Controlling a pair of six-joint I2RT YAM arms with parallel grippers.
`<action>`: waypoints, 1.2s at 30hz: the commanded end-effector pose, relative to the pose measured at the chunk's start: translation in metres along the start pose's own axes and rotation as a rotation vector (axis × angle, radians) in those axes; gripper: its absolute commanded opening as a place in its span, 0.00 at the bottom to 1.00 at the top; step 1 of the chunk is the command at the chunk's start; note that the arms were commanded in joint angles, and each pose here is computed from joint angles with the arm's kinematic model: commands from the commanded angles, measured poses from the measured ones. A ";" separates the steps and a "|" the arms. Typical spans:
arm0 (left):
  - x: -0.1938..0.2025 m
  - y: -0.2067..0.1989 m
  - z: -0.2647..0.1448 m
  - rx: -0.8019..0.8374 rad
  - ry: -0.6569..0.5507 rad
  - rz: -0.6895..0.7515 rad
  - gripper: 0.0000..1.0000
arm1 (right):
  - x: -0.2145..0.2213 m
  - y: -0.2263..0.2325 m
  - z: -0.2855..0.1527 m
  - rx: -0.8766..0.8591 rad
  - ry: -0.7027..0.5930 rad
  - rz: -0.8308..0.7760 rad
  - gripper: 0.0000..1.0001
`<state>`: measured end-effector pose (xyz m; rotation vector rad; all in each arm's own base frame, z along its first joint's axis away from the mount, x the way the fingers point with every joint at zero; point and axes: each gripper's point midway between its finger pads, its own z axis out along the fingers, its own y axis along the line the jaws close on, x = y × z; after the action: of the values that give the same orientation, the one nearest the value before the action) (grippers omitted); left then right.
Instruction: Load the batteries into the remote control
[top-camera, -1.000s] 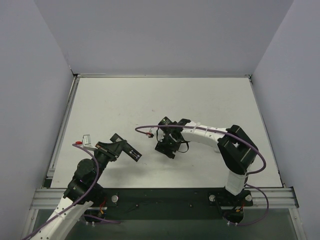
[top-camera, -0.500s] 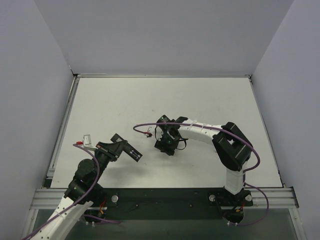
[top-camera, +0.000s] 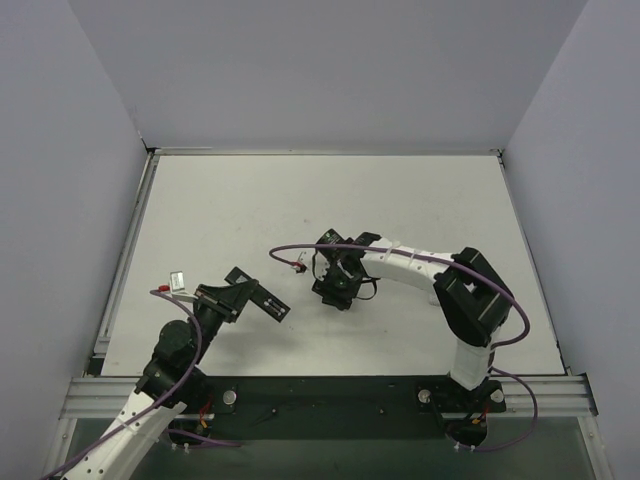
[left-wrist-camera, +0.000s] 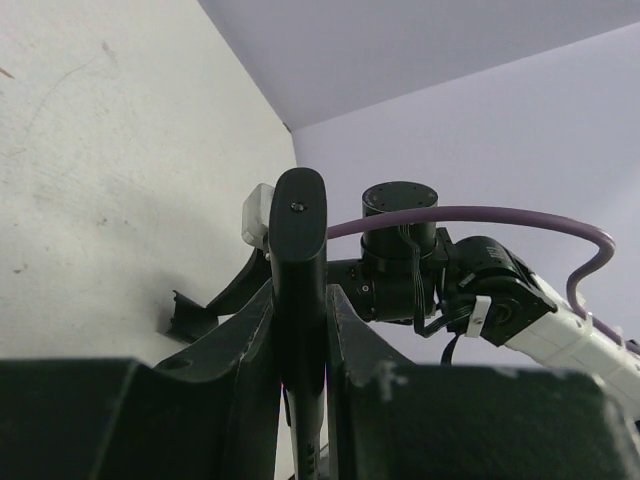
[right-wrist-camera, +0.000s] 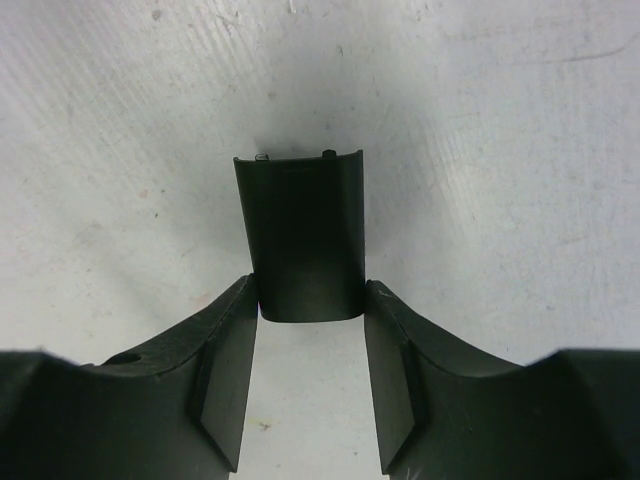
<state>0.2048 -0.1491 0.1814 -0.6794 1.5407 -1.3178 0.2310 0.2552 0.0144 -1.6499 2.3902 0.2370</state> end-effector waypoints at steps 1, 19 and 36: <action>-0.003 -0.011 0.002 0.107 -0.032 -0.105 0.00 | -0.009 0.006 -0.046 0.022 -0.072 0.094 0.16; -0.002 0.003 0.010 0.080 -0.051 -0.180 0.00 | -0.080 0.065 -0.175 0.061 -0.340 0.164 0.15; -0.005 0.006 0.014 0.044 -0.069 -0.205 0.00 | -0.127 0.102 -0.189 0.019 -0.259 0.135 0.16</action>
<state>0.2145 -0.1496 0.2238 -0.8138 1.3597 -1.5094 0.1681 0.3620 0.2282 -1.3362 2.2577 0.4863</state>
